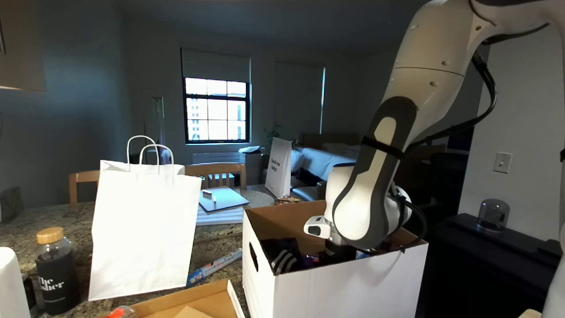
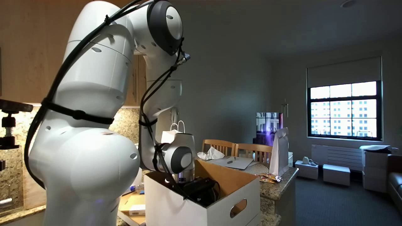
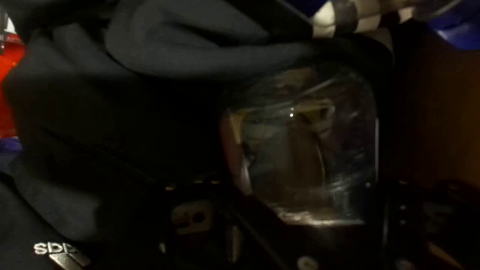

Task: Pick up two bottles from the box and put them on the box cover

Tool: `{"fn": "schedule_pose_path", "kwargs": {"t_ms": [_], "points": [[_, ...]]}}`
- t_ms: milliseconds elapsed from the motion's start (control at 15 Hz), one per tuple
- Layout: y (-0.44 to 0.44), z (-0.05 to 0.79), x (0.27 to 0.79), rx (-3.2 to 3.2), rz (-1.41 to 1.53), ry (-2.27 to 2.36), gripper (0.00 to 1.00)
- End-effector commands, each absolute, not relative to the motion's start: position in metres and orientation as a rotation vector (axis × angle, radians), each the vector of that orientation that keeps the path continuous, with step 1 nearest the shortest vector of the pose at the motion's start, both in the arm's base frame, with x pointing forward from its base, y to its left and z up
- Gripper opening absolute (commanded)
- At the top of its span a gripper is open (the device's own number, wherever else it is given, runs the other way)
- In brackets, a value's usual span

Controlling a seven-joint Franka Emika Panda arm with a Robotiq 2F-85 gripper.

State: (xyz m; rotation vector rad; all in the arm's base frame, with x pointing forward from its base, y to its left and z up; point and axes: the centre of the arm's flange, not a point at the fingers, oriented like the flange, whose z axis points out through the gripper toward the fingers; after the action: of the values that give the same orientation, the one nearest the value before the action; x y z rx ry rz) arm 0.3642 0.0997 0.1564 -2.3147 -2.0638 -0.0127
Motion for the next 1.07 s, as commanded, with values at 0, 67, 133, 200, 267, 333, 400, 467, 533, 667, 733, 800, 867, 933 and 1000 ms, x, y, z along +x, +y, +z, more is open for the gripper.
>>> {"fn": "schedule_pose_path", "kwargs": {"t_ms": [0,67,133,200,267,333,400,467,533,667,733,800,867,933,1000], "points": [[0.095,0.152,0.351,-2.333,0.043,-2.041,0.41],[0.095,0.154,0.351,-2.341,0.043,-2.044,0.37],[0.095,0.158,0.350,-2.344,0.046,-2.044,0.34],[0.095,0.163,0.349,-2.356,0.046,-2.049,0.34],[0.096,0.169,0.349,-2.360,0.049,-2.051,0.34],[0.097,0.174,0.348,-2.362,0.057,-2.051,0.34],[0.097,0.179,0.349,-2.361,0.072,-2.052,0.34],[0.098,0.184,0.350,-2.361,0.091,-2.044,0.34],[0.098,0.188,0.351,-2.362,0.106,-2.045,0.34],[0.098,0.200,0.356,-2.367,0.125,-2.051,0.34],[0.097,0.204,0.359,-2.370,0.131,-2.056,0.34],[0.097,0.211,0.362,-2.376,0.136,-2.062,0.34],[0.097,0.216,0.365,-2.380,0.138,-2.067,0.34],[0.095,0.223,0.370,-2.409,0.127,-2.075,0.34],[0.094,0.230,0.374,-2.433,0.122,-2.070,0.34]]}}
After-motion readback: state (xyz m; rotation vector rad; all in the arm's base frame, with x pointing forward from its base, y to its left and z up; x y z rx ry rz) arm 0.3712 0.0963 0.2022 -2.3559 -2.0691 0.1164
